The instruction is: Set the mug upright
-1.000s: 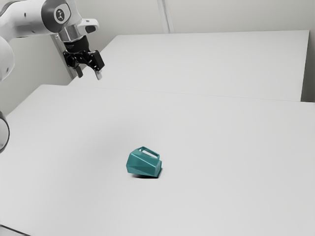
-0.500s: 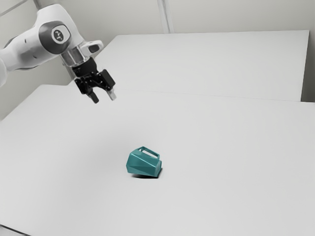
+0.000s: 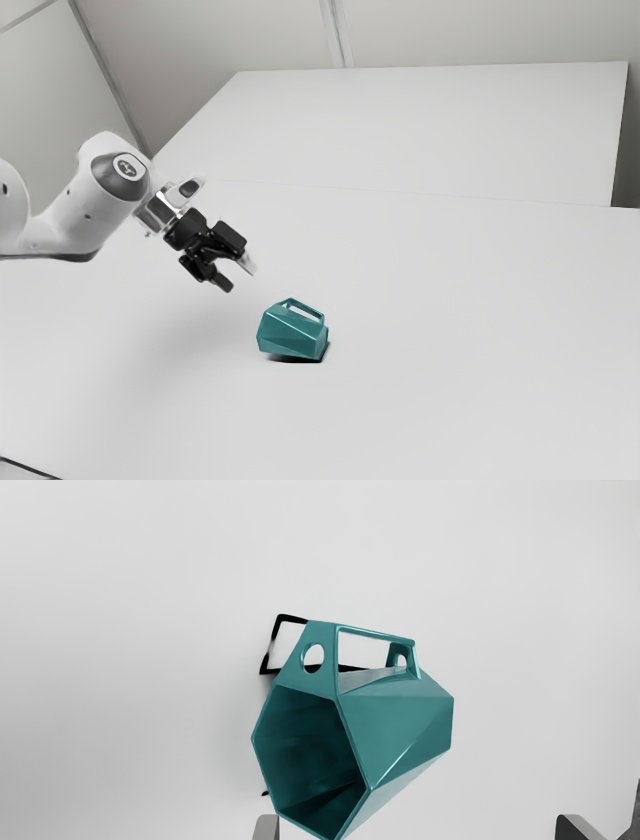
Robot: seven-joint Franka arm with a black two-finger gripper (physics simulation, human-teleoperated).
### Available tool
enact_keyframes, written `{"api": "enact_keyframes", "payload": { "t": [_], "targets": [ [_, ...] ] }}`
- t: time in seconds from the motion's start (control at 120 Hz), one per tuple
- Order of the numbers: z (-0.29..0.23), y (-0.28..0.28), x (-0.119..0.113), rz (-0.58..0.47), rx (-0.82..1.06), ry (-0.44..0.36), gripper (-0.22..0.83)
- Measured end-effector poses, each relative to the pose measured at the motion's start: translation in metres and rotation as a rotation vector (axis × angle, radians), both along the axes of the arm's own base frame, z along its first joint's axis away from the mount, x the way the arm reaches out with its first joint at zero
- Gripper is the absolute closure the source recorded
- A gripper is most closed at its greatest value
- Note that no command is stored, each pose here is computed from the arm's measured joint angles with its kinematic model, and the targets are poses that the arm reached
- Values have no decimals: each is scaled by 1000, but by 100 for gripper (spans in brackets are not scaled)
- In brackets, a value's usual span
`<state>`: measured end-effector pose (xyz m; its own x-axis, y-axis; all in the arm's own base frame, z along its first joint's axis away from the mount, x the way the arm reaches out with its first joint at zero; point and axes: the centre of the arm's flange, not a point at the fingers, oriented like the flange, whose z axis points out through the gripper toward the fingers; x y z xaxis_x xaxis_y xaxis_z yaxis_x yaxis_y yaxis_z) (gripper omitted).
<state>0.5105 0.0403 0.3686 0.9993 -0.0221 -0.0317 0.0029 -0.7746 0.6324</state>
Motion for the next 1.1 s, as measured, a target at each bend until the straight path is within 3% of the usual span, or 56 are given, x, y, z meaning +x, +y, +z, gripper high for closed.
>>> {"api": "enact_keyframes", "payload": {
  "t": [0.367,0.7,0.767,0.95,1.1],
  "targets": [
    [-50,-30,-10,-128,-67,-68,0],
    [-77,-30,-14,-106,-165,-118,1],
    [-83,-32,-18,-103,-185,-117,11],
    [-85,-34,-21,-111,-216,-140,51],
    [-77,-36,-18,-136,-220,-177,66]
  ]
}}
